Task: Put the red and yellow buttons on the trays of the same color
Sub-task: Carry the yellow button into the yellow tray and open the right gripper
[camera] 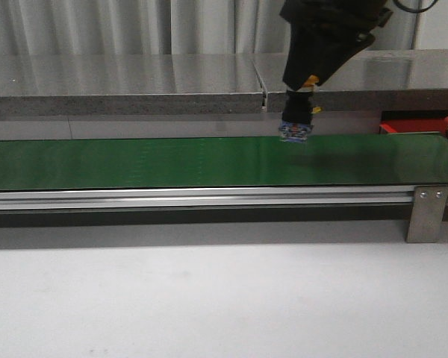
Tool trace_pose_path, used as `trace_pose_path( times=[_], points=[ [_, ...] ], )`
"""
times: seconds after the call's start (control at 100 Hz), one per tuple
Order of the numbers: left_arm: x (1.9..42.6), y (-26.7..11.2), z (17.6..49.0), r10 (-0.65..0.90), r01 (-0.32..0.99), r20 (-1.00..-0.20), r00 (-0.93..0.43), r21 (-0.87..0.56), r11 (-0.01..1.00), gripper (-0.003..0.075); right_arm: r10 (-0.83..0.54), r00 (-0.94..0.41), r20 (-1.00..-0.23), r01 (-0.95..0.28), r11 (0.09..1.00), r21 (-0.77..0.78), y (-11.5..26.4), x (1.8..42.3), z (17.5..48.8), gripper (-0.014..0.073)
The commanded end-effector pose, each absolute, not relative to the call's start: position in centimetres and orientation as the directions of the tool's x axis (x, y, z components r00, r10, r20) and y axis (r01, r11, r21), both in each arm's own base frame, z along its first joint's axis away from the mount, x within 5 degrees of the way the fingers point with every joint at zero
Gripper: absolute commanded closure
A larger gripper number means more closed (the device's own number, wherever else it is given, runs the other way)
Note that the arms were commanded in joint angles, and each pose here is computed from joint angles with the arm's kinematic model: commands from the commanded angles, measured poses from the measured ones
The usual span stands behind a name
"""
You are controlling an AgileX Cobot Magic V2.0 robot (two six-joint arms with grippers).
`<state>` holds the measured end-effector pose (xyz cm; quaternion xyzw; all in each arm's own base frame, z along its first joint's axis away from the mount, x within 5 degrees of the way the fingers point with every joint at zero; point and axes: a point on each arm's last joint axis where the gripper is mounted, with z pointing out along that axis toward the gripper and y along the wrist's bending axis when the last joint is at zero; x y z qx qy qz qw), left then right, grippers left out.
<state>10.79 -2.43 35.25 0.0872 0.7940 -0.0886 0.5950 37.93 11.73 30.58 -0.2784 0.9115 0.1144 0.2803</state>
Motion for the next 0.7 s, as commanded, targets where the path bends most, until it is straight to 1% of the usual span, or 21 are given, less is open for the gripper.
trace_pose_path(
  times=[0.0,0.26,0.51,0.69],
  points=[
    [11.0,-2.4,36.7,-0.004,0.236,-0.981,-0.193,-0.051,0.970,0.0739,-0.335,-0.648,-0.684,-0.501,0.864,0.052,10.3,36.6,34.2,0.0391],
    [11.0,-2.4,36.7,-0.004,0.236,-0.981,-0.193,-0.051,0.970,0.0739,-0.225,-0.678,-0.699,-0.344,0.939,0.032,6.6,33.0,34.0,0.0391],
    [11.0,-2.4,36.7,-0.004,0.236,-0.981,-0.193,-0.051,0.970,0.0739,-0.117,-0.735,-0.668,-0.124,0.992,-0.038,1.3,30.1,32.9,0.0391],
    [11.0,-2.4,36.7,-0.004,0.236,-0.981,-0.193,-0.051,0.970,0.0739,-0.006,-0.776,-0.631,0.018,0.999,-0.032,-2.0,28.8,31.3,0.0391]
  ],
)
